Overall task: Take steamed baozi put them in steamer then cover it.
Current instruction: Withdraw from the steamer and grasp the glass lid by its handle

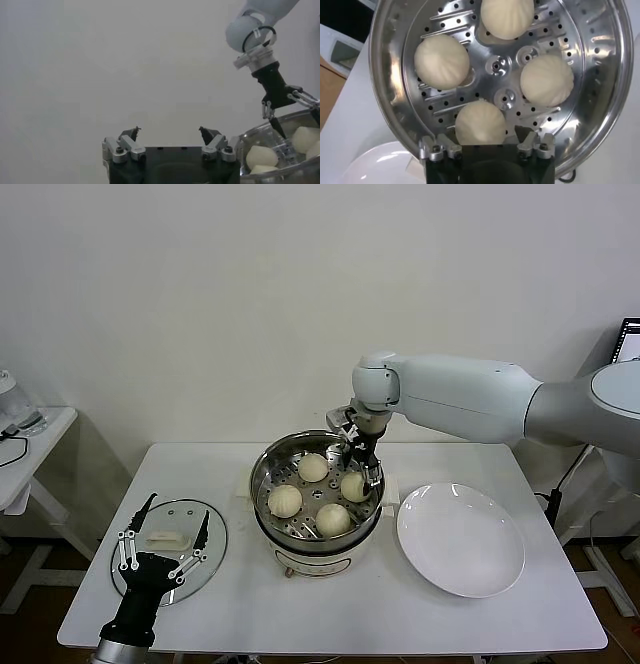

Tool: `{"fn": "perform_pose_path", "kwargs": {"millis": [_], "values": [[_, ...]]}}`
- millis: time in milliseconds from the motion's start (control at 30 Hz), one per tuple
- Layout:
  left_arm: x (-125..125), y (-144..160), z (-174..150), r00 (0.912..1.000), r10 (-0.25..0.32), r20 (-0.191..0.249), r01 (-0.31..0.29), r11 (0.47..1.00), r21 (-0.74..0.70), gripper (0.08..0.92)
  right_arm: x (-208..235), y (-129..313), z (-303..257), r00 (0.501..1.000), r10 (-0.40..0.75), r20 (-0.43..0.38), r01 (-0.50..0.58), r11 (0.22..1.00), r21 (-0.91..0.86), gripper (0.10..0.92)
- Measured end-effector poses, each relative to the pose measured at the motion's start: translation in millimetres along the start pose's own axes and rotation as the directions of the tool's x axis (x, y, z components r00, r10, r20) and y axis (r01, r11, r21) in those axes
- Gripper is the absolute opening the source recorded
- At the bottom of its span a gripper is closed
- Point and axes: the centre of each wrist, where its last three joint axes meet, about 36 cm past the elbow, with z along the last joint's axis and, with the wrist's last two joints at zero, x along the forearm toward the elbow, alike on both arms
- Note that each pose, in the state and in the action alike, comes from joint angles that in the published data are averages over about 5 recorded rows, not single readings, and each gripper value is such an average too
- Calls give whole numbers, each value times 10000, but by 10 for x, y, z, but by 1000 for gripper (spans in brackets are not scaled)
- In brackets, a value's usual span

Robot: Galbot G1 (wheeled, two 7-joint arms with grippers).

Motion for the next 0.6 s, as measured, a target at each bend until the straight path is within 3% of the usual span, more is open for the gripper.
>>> {"fn": "perform_pose_path", "kwargs": {"millis": [200,367,500,600], "values": [[-5,8,2,10000,31,27,-31,10000,-94,823,203,56,34,9979,345,551,-352,9993,122,823],[-20,2,29,10000,53,49,-52,9997,-248,823,411,185,126,9708,1473,1895,-1519,9883,96,823],[-43,5,50,10000,43,72,-40,9988,-479,823,449,361,246,8986,3108,3097,-3201,9471,-218,823],[-65,9,66,10000,1,91,6,9975,-703,823,375,511,362,7958,4691,3828,-4748,8759,-863,823]]}}
